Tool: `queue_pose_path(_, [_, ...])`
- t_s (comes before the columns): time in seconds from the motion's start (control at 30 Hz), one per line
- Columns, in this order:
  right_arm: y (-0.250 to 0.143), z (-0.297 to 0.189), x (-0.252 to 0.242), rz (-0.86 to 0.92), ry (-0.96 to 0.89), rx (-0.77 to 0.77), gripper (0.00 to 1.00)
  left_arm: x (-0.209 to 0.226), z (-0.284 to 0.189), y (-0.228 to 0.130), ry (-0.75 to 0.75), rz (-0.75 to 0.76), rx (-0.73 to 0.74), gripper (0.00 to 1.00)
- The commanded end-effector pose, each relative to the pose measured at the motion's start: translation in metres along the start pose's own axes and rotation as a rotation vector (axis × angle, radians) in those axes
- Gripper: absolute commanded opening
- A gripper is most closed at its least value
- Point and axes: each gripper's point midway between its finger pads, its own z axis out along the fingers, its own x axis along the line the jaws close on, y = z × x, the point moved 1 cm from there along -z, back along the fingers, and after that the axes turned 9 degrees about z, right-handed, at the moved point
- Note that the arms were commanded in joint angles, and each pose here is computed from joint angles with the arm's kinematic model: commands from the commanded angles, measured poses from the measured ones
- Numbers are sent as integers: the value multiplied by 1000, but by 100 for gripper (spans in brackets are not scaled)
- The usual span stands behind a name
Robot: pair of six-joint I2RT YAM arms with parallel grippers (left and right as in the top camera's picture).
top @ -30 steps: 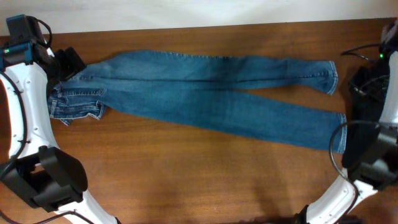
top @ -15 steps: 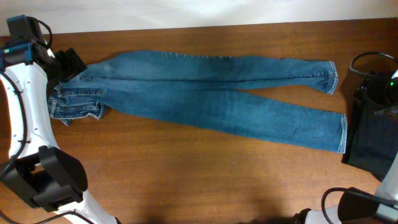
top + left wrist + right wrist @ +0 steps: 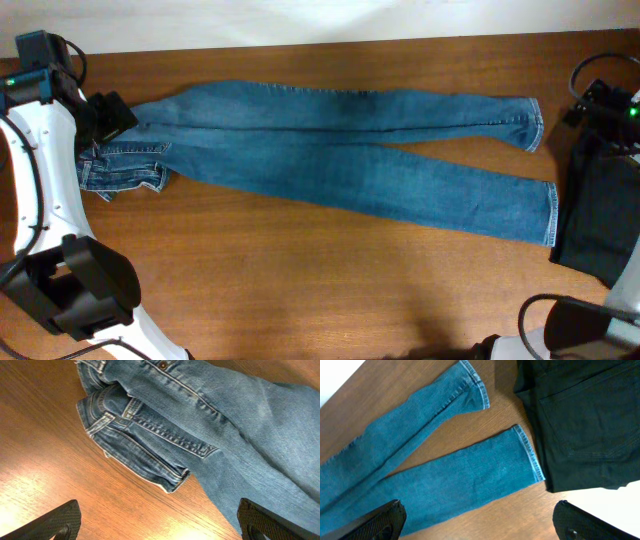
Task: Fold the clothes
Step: 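Bring the right gripper back and grasp both leg hems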
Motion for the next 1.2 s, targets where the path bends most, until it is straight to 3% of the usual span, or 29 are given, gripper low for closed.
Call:
queue_pose_path(0.0, [2, 28, 5, 95, 5, 60, 99, 7, -2, 2, 35, 8, -10, 99])
queue_pose_path(0.27, [0, 116, 35, 121, 122, 274, 99, 7, -2, 1, 35, 1, -6, 99])
queue_pose_path(0.47, [5, 198, 57, 108, 171, 324, 99, 8, -2, -1, 37, -17, 3, 99])
queue_pose_path(0.67, [-1, 273, 51, 207, 116, 365, 99, 8, -2, -3, 38, -16, 11, 99])
queue_pose_path(0.83, [10, 297, 36, 243, 21, 286, 99, 8, -2, -3, 38, -16, 12, 99])
queue_pose_path(1.17, [6, 312, 30, 263, -7, 289, 99, 6, 22, -8, 48, -9, 69, 99])
